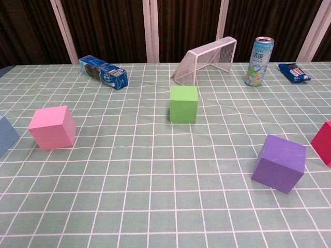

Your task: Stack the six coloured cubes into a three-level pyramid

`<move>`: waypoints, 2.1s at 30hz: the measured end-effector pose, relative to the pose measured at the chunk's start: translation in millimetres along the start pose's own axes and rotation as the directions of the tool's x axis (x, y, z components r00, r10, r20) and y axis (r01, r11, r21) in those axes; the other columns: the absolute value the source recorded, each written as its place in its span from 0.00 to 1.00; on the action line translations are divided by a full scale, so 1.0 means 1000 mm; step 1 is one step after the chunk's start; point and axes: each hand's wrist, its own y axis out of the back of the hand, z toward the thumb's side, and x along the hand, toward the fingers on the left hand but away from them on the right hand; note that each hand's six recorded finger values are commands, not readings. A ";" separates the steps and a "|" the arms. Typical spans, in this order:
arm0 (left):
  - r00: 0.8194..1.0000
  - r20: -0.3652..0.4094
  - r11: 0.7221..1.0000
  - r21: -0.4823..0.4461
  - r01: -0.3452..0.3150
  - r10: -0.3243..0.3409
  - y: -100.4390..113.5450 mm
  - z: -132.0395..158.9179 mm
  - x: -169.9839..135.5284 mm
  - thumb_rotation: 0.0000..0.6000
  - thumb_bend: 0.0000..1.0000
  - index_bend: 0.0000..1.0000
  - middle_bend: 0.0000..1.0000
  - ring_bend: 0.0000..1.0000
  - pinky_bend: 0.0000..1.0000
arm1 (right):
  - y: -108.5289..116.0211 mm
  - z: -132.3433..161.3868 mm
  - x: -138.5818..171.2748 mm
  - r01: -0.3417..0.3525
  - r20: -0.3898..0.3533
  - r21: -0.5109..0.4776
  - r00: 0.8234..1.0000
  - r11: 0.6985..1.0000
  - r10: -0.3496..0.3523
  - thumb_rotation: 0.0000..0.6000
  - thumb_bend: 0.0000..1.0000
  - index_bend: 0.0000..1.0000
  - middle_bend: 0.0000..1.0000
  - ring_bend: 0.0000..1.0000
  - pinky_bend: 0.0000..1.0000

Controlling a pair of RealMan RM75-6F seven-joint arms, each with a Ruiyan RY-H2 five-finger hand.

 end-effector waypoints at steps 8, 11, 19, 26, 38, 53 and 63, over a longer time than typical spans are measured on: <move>0.999 0.010 0.999 -0.004 0.033 -0.033 0.017 0.027 0.038 1.00 0.05 0.00 0.03 0.00 0.06 | -0.003 -0.001 -0.002 -0.029 0.012 -0.030 1.000 0.999 0.029 1.00 0.33 0.00 0.00 0.00 0.00; 0.998 0.005 0.998 -0.012 0.056 -0.056 0.020 0.037 0.053 1.00 0.06 0.00 0.11 0.00 0.09 | -0.003 -0.001 -0.002 -0.034 0.015 -0.041 0.999 0.999 0.034 1.00 0.33 0.00 0.00 0.00 0.00; 0.992 0.006 0.992 0.010 0.124 -0.124 0.021 0.068 0.097 1.00 0.06 0.00 0.20 0.02 0.13 | -0.003 -0.003 -0.003 -0.046 0.024 -0.062 0.999 0.997 0.048 1.00 0.33 0.00 0.00 0.00 0.00; 0.980 0.013 0.979 0.062 0.196 -0.197 0.007 0.096 0.128 1.00 0.06 0.00 0.21 0.03 0.14 | -0.001 -0.007 -0.002 -0.048 0.034 -0.070 0.998 0.996 0.050 1.00 0.33 0.00 0.00 0.00 0.00; 0.953 0.048 0.952 0.085 0.294 -0.299 -0.030 0.136 0.139 1.00 0.06 0.00 0.23 0.03 0.14 | 0.001 -0.013 0.000 -0.045 0.049 -0.069 0.998 0.997 0.048 1.00 0.33 0.00 0.00 0.00 0.00; 0.949 0.042 0.947 0.095 0.307 -0.312 -0.048 0.146 0.144 1.00 0.32 0.10 0.39 0.07 0.15 | 0.001 -0.014 0.001 -0.059 0.052 -0.080 0.997 0.995 0.063 1.00 0.33 0.00 0.00 0.00 0.00; 0.963 0.098 0.967 0.067 0.245 -0.251 -0.024 0.170 0.154 1.00 0.33 0.11 0.40 0.07 0.16 | 0.000 -0.015 0.001 -0.065 0.058 -0.090 0.996 0.994 0.070 1.00 0.33 0.00 0.00 0.00 0.00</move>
